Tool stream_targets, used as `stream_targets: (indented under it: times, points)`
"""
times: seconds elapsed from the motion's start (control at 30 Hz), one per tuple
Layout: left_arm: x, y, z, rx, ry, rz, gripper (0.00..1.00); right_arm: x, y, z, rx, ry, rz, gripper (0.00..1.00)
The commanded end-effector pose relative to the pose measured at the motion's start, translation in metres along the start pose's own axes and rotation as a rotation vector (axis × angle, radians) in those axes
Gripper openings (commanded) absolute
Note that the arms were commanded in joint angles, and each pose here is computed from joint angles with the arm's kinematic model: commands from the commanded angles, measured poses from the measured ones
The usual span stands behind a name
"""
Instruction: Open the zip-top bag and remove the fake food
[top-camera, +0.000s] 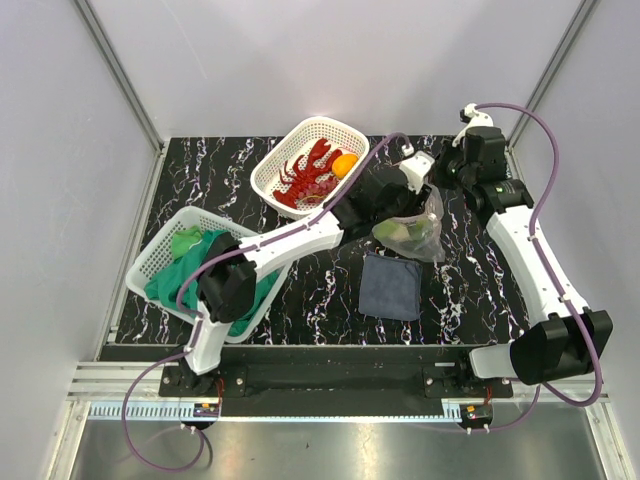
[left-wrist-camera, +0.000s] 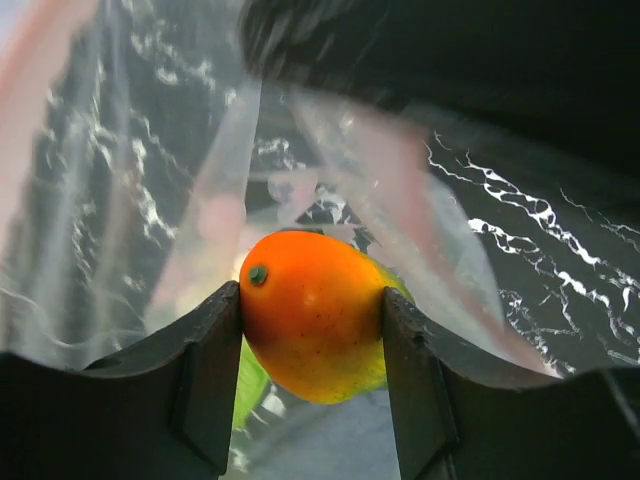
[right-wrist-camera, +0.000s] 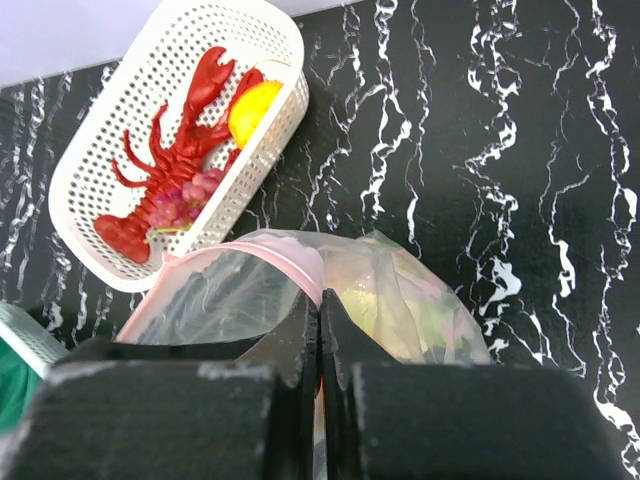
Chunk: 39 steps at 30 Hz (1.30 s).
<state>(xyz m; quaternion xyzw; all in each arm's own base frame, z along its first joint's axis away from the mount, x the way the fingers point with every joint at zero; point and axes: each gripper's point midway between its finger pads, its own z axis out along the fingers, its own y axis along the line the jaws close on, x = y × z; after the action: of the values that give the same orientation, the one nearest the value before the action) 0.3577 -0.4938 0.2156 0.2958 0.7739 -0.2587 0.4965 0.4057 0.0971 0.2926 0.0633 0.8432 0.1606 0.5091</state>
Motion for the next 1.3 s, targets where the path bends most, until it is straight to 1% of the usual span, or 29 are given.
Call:
stream_targets:
  times: [0.0,0.1,0.2,0.23,0.37,0.43,0.5,0.53,0.57,0.6,0.63,0.67,0.7,0.73,0.8,0.87,0.9,0.93,0.97,1.0,1.03,1.07,1.17,1.23,1.27]
  points:
    - [-0.081,-0.024,-0.045,0.106,-0.168,0.179,0.0,-0.007,-0.004,-0.008,0.017,-0.044,-0.04,0.0]
    - [-0.096,-0.012,-0.057,0.062,-0.198,0.239,0.0,-0.009,-0.012,-0.011,0.059,-0.063,-0.042,0.0]
    - [-0.115,-0.002,-0.069,0.045,-0.241,0.221,0.0,-0.007,-0.015,-0.01,0.072,-0.061,-0.044,0.0]
    - [-0.125,0.006,-0.073,0.043,-0.26,0.193,0.0,-0.008,-0.016,-0.01,0.075,-0.064,-0.041,0.0]
    - [-0.151,-0.002,-0.091,0.168,-0.306,0.02,0.0,-0.008,-0.024,-0.007,0.119,-0.07,-0.043,0.0]
    - [-0.16,0.004,-0.097,0.198,-0.315,-0.026,0.0,-0.008,-0.028,-0.006,0.143,-0.075,-0.044,0.0]
    - [-0.165,0.007,-0.103,0.238,-0.318,-0.111,0.0,-0.009,-0.033,-0.006,0.172,-0.081,-0.044,0.0]
    - [-0.172,0.022,-0.112,0.235,-0.339,-0.146,0.0,-0.008,-0.036,-0.005,0.187,-0.08,-0.042,0.0]
    - [-0.183,0.022,-0.119,0.292,-0.381,-0.216,0.0,-0.009,-0.038,-0.005,0.195,-0.084,-0.041,0.0]
    - [-0.171,0.03,-0.115,0.305,-0.372,-0.263,0.0,-0.009,-0.04,-0.004,0.205,-0.084,-0.038,0.0]
    - [-0.174,0.05,-0.12,0.299,-0.401,-0.304,0.0,-0.008,-0.041,-0.003,0.212,-0.082,-0.036,0.0]
    - [-0.188,0.052,-0.131,0.338,-0.454,-0.356,0.0,-0.008,-0.042,-0.004,0.217,-0.082,-0.031,0.0]
    - [-0.18,0.062,-0.129,0.326,-0.445,-0.386,0.0,-0.007,-0.042,-0.003,0.218,-0.08,-0.032,0.0]
    - [-0.181,0.081,-0.13,0.297,-0.459,-0.405,0.0,-0.007,-0.043,-0.004,0.222,-0.081,-0.03,0.0]
    - [-0.178,0.101,-0.127,0.263,-0.46,-0.46,0.0,-0.006,-0.044,-0.004,0.225,-0.081,-0.03,0.0]
    - [-0.167,0.143,-0.119,0.136,-0.446,-0.546,0.0,-0.007,-0.045,-0.004,0.228,-0.082,-0.028,0.0]
    - [-0.16,0.158,-0.114,0.085,-0.435,-0.565,0.0,-0.006,-0.045,-0.003,0.23,-0.081,-0.029,0.0]
    - [-0.16,0.177,-0.113,0.026,-0.444,-0.571,0.0,-0.006,-0.046,-0.003,0.232,-0.08,-0.03,0.0]
    - [-0.15,0.197,-0.109,-0.062,-0.422,-0.583,0.0,-0.006,-0.046,-0.002,0.232,-0.08,-0.03,0.0]
    - [-0.137,0.212,-0.098,-0.112,-0.392,-0.596,0.0,-0.005,-0.046,-0.001,0.235,-0.077,-0.033,0.0]
    - [-0.14,0.23,-0.099,-0.156,-0.405,-0.602,0.0,-0.004,-0.047,-0.001,0.235,-0.076,-0.035,0.0]
    - [-0.126,0.248,-0.087,-0.205,-0.384,-0.617,0.0,-0.004,-0.047,0.0,0.237,-0.075,-0.035,0.0]
    - [-0.103,0.29,-0.071,-0.295,-0.336,-0.652,0.0,-0.003,-0.047,0.002,0.235,-0.074,-0.037,0.0]
    - [-0.091,0.314,-0.066,-0.347,-0.342,-0.65,0.0,-0.005,-0.047,0.004,0.231,-0.077,-0.036,0.0]
    - [-0.084,0.324,-0.057,-0.363,-0.36,-0.643,0.0,-0.006,-0.046,0.004,0.23,-0.078,-0.037,0.0]
